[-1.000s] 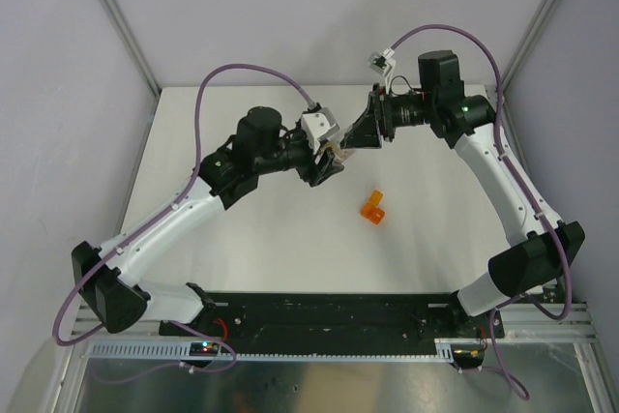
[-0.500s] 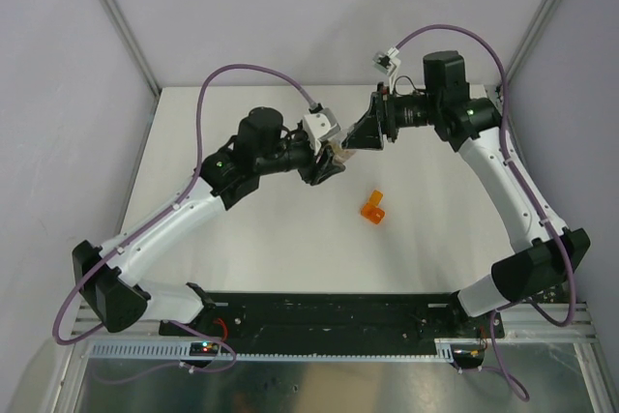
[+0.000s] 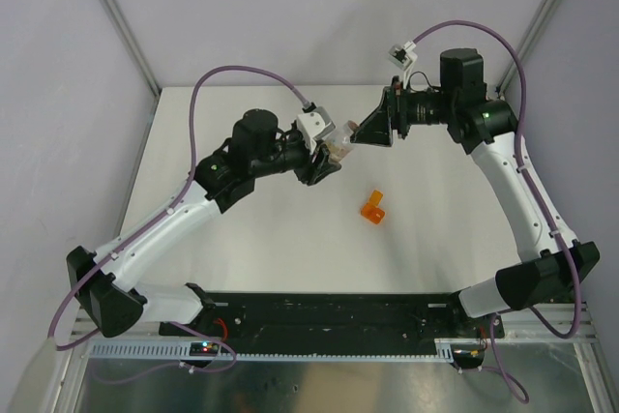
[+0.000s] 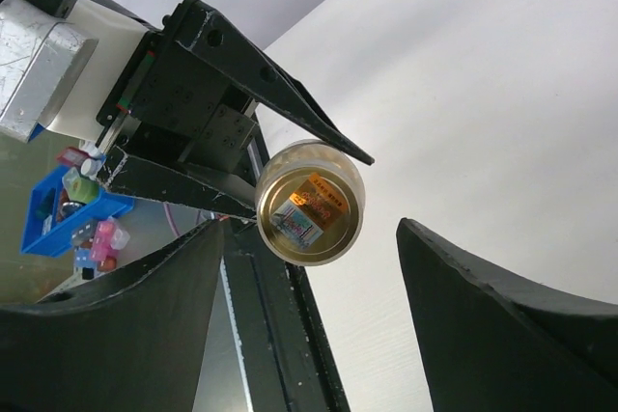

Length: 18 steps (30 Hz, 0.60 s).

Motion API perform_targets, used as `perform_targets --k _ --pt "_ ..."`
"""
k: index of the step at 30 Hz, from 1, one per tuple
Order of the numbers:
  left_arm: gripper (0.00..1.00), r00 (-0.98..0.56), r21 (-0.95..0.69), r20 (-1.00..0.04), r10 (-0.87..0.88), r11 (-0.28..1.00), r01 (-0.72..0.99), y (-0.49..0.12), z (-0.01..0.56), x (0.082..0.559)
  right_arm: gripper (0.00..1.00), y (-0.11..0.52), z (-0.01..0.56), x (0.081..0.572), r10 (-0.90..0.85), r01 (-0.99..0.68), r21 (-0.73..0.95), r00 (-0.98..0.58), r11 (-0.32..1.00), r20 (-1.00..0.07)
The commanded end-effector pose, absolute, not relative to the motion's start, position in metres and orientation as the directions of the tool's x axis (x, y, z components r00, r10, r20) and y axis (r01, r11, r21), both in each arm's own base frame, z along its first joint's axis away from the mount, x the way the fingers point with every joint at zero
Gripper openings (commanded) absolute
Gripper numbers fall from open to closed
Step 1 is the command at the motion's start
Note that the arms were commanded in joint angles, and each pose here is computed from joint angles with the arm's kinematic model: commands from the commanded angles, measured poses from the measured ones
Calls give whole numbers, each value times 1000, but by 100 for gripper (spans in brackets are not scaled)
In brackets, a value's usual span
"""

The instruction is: Sort the pills into containers

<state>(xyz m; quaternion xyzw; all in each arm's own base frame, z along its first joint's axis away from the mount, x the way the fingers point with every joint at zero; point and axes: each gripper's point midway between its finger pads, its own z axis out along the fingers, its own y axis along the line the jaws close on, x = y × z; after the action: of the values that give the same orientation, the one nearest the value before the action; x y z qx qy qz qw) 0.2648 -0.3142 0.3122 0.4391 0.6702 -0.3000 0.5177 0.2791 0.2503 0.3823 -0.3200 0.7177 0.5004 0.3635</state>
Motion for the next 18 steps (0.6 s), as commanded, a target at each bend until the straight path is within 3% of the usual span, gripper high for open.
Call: perform_targets --k 1,13,18 --pt "0 -40 67 -974 223 450 891 -314 336 264 75 252 396 278 -76 -831 482 -519 279 -851" --pt "0 -38 69 -973 228 444 893 -317 336 264 55 262 393 278 -92 -836 496 -528 235 -845" --pt "0 -39 67 -971 235 427 902 -318 332 260 34 264 394 277 -101 -846 481 -512 227 -853"
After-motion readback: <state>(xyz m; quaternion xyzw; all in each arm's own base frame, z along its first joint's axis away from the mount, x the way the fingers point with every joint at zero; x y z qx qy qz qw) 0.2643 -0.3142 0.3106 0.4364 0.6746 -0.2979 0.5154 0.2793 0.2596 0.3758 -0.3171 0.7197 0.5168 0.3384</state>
